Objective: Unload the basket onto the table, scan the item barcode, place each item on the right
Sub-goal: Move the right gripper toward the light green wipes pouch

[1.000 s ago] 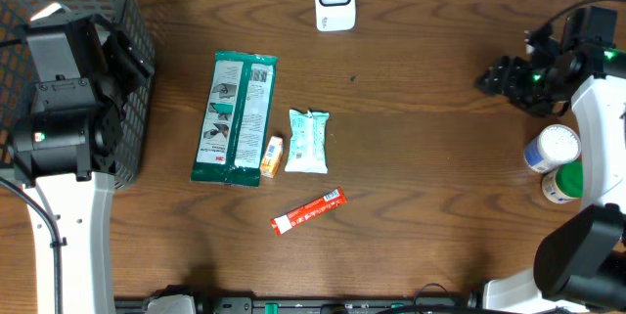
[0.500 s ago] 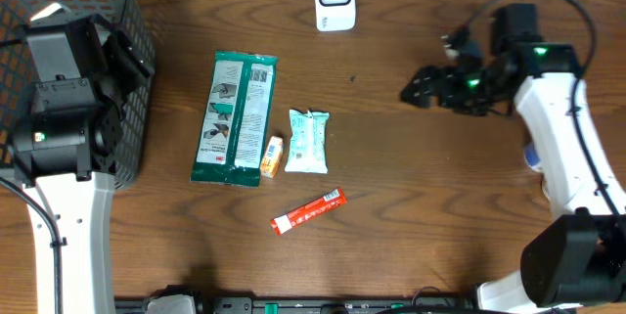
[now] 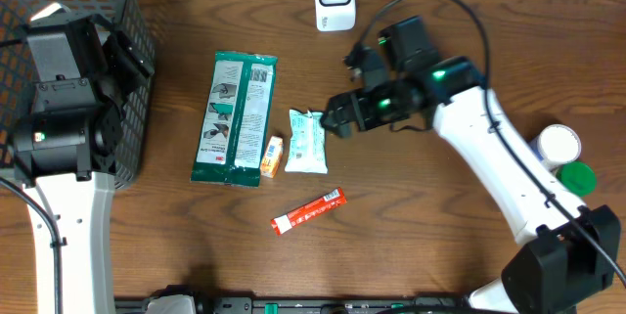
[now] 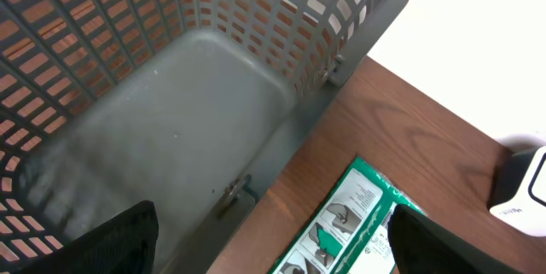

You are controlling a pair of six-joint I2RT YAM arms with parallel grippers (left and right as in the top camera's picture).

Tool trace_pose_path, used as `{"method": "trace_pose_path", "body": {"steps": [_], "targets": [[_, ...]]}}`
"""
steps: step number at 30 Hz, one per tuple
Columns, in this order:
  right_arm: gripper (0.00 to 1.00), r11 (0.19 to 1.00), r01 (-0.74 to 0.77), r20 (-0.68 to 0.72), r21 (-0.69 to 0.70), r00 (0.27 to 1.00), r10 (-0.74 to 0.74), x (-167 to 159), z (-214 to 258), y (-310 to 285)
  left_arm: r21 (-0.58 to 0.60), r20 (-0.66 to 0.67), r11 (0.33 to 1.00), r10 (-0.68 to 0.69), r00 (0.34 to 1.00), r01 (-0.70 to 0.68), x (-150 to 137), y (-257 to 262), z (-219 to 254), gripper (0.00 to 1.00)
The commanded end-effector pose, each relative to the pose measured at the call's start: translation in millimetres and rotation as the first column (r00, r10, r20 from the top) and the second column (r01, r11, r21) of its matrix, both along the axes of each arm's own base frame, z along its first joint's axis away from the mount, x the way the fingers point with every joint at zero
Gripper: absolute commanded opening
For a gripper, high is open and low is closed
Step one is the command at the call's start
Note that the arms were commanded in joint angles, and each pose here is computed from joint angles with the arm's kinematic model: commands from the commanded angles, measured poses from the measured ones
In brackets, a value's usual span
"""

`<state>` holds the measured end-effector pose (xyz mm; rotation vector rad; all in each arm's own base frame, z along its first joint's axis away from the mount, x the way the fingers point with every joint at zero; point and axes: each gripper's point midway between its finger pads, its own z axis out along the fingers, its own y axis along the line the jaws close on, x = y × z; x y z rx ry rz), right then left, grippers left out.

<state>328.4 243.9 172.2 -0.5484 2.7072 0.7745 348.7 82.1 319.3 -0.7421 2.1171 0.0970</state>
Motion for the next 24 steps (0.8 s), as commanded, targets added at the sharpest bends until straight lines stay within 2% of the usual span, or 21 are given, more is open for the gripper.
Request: {"method": "trace_pose_path", "body": {"steps": [1,4,10,15,24], "targets": [[0.99,0.977,0.165,0.028,-0.133,0.986,-0.163,5,-14,-1,0.007,0.002,1.000,0.009,1.000,-0.009,-1,2,2,0.84],[0.99,0.964,0.206,0.071,-0.167,0.978,-0.197,5,-17,10,0.007,0.002,1.000,0.009,1.000,-0.009,-1,2,2,0.84],[0.99,0.962,0.185,0.148,-0.200,0.976,-0.157,3,-25,35,0.007,0.002,1.000,0.009,1.000,-0.009,-1,2,2,0.84],[0.99,0.967,0.159,0.148,-0.200,0.980,-0.131,5,-39,52,0.007,0.002,1.000,0.009,1.000,-0.009,-1,2,2,0.84],[0.99,0.955,0.201,0.111,-0.217,0.977,-0.180,19,-79,61,0.007,0.002,1.000,0.009,1.000,-0.009,-1,2,2,0.84]]}}
